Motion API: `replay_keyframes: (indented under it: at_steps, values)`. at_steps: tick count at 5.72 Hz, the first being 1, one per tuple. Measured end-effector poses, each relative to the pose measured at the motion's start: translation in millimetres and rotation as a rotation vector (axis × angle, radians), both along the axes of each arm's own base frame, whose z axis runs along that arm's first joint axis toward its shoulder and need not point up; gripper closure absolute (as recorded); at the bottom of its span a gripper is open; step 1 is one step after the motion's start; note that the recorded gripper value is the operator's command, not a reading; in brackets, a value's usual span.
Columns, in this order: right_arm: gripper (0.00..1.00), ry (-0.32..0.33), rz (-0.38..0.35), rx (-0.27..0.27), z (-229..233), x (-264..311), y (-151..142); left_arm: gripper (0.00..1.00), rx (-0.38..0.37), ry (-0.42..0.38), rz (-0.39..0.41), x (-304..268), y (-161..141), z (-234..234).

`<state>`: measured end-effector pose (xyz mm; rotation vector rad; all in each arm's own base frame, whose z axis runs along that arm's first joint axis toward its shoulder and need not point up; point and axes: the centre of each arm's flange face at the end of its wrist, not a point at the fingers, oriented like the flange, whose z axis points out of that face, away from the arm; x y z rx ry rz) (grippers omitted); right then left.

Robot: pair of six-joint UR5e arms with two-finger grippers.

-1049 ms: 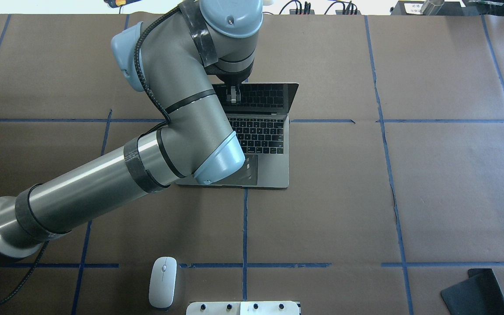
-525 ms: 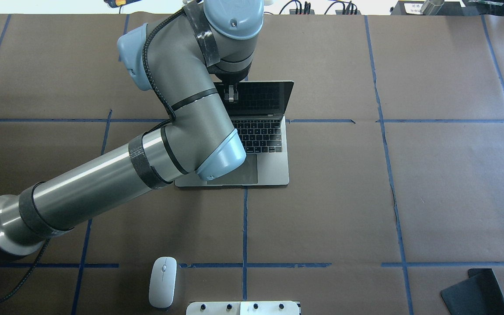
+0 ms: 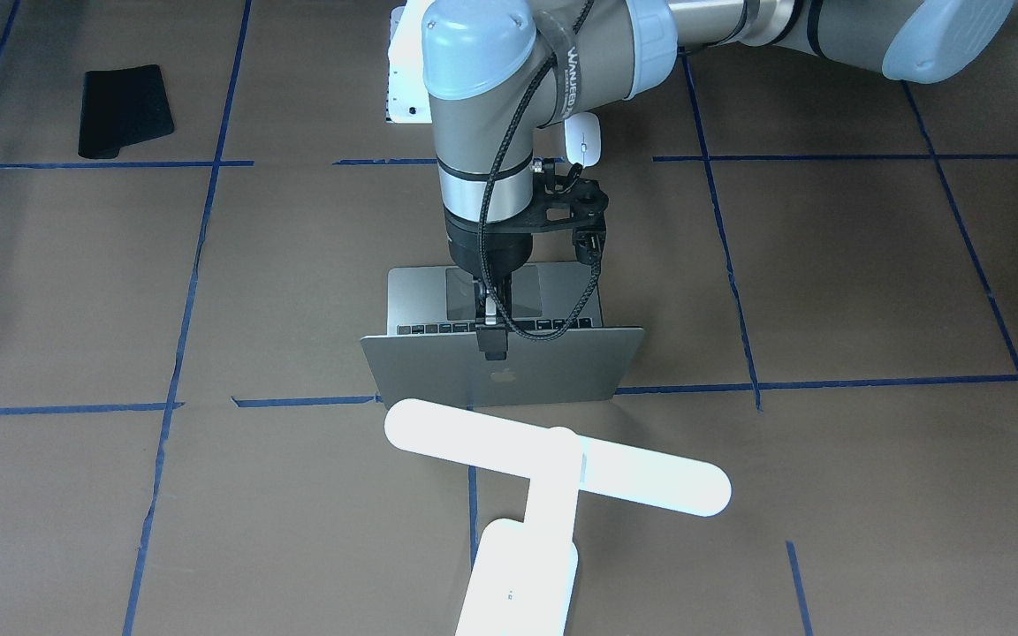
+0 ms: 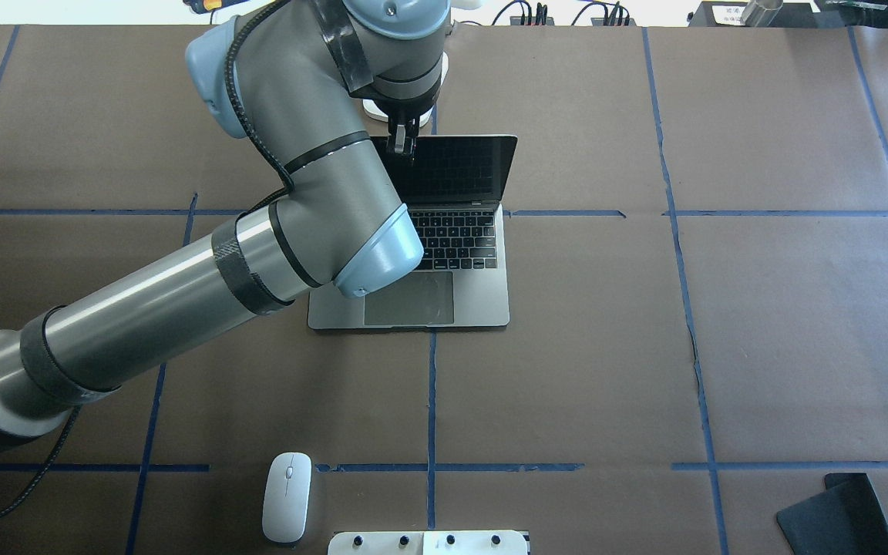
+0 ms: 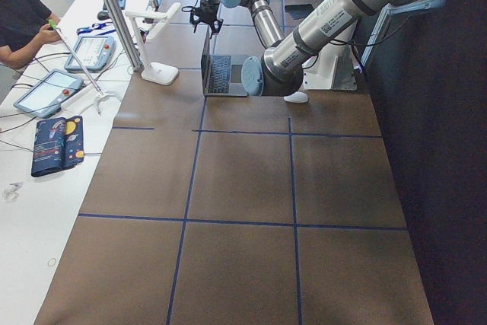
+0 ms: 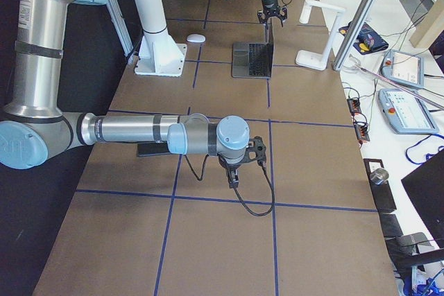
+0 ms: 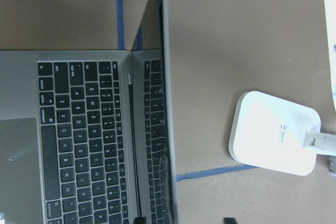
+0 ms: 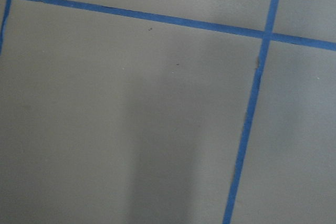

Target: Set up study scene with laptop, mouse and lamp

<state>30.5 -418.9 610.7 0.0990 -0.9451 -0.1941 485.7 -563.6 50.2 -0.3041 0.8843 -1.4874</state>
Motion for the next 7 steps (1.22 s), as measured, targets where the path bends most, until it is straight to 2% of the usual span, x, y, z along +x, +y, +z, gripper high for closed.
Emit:
replay_keyframes:
  at_steps: [1,2,4,5,7]
  values:
    - [0.0,-0.055,0.011,-0.021,-11,-16,2,0.19,0.027,0.017,0.04,-13,12,3]
    - [0.01,-0.076,0.048,-0.062,-20,-43,12,0.18,0.061,0.042,0.091,-32,33,13]
    - [0.04,-0.078,0.143,-0.115,-22,-115,68,0.18,0.135,0.059,0.16,-61,66,33]
    - [0.04,-0.079,0.156,-0.129,-16,-140,102,0.16,0.152,0.06,0.174,-67,74,37]
    - [0.04,0.004,0.114,-0.117,8,-167,151,0.16,0.19,0.027,0.237,-59,86,57]
